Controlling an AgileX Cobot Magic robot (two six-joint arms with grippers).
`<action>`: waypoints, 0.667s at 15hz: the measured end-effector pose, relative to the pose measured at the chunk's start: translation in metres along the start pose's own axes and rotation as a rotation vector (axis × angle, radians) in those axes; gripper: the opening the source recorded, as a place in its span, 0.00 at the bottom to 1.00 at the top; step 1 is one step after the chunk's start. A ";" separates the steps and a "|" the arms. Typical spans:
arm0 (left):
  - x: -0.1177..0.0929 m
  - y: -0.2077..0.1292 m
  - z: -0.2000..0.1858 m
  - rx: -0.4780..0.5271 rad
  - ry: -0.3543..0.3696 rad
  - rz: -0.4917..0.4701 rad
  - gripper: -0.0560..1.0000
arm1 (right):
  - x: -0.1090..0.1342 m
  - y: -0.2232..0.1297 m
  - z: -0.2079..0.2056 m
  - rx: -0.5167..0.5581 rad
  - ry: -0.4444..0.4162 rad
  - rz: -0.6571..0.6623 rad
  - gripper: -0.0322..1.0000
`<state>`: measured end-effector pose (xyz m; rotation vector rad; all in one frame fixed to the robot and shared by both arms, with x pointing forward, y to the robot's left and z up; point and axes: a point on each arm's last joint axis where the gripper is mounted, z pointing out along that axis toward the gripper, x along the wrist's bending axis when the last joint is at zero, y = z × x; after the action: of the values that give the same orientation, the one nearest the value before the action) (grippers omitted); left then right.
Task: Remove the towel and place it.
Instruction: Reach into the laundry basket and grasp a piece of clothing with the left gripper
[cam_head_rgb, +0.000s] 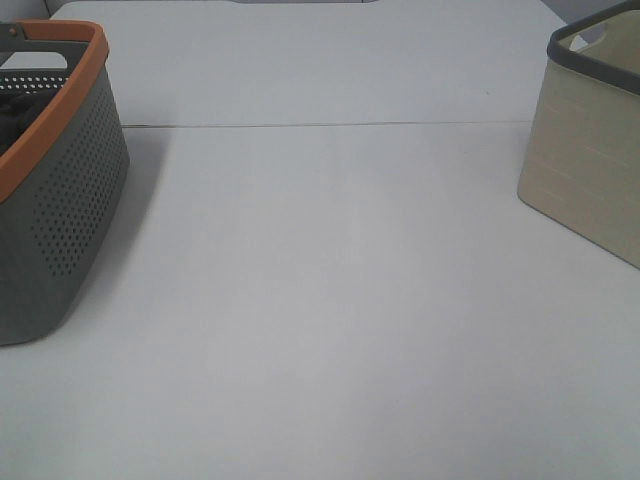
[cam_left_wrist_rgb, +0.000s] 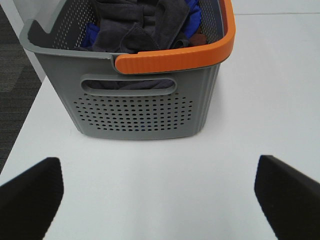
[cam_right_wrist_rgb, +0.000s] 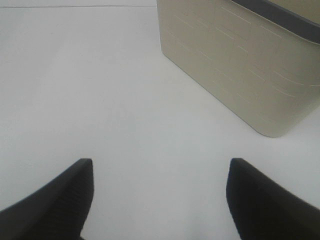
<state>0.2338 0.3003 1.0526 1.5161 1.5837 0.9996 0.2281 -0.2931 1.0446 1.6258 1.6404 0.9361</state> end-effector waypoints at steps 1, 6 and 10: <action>0.000 0.000 0.000 0.000 0.000 0.000 0.98 | 0.000 0.000 0.000 0.000 0.000 0.000 0.67; 0.000 0.000 0.000 0.000 0.000 0.000 0.98 | 0.000 0.000 0.000 0.000 0.000 0.000 0.67; 0.001 0.000 0.000 0.000 0.009 0.005 0.98 | 0.000 0.000 0.000 0.000 0.000 0.000 0.67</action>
<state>0.2337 0.3011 1.0526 1.5185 1.5868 1.0101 0.2281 -0.2931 1.0446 1.6258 1.6404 0.9361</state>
